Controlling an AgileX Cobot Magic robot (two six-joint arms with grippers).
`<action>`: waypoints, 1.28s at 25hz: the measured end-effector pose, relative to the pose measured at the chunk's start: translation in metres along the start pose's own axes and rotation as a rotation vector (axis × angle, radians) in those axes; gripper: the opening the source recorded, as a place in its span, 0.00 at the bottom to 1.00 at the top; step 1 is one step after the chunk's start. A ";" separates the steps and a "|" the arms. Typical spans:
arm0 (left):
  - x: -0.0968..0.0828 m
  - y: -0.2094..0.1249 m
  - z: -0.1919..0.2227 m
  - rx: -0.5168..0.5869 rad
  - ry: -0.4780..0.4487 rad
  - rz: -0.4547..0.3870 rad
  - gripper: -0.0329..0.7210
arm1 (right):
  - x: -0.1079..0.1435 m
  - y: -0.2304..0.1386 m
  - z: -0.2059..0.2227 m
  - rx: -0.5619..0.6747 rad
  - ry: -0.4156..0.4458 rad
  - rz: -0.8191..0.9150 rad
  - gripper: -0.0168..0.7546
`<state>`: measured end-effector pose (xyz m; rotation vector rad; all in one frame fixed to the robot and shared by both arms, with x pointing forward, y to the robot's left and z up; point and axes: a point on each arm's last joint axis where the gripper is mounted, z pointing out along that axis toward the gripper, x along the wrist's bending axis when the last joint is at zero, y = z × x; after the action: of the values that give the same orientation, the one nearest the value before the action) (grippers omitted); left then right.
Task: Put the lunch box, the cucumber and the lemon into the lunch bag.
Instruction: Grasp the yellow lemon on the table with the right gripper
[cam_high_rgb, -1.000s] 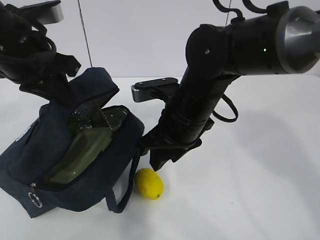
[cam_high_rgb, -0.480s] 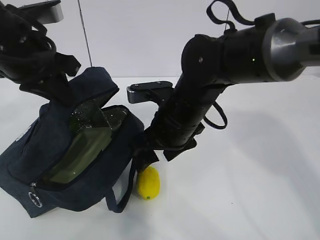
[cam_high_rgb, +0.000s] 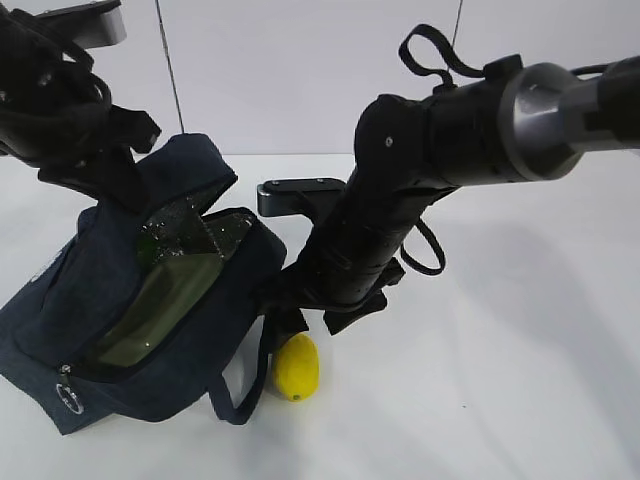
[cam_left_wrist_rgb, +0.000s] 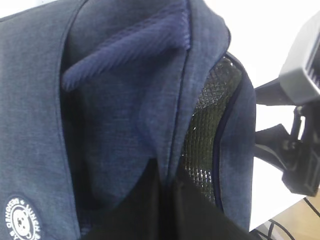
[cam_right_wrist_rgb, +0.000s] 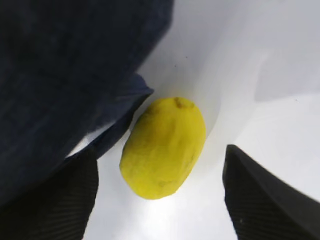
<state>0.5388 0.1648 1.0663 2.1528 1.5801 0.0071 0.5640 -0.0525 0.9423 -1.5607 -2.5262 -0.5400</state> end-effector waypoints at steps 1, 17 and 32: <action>0.000 0.000 0.000 0.000 0.001 0.000 0.04 | 0.000 0.000 0.001 -0.002 -0.001 0.006 0.78; 0.002 0.000 0.000 -0.004 0.023 0.015 0.03 | -0.006 -0.003 0.014 -0.016 -0.012 0.120 0.76; 0.002 0.001 0.000 -0.008 0.027 0.018 0.03 | -0.004 -0.004 0.015 -0.013 0.007 0.143 0.61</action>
<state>0.5403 0.1669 1.0660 2.1697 1.5729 0.0480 0.5640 -0.0522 0.9265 -1.7247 -2.3863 -0.5434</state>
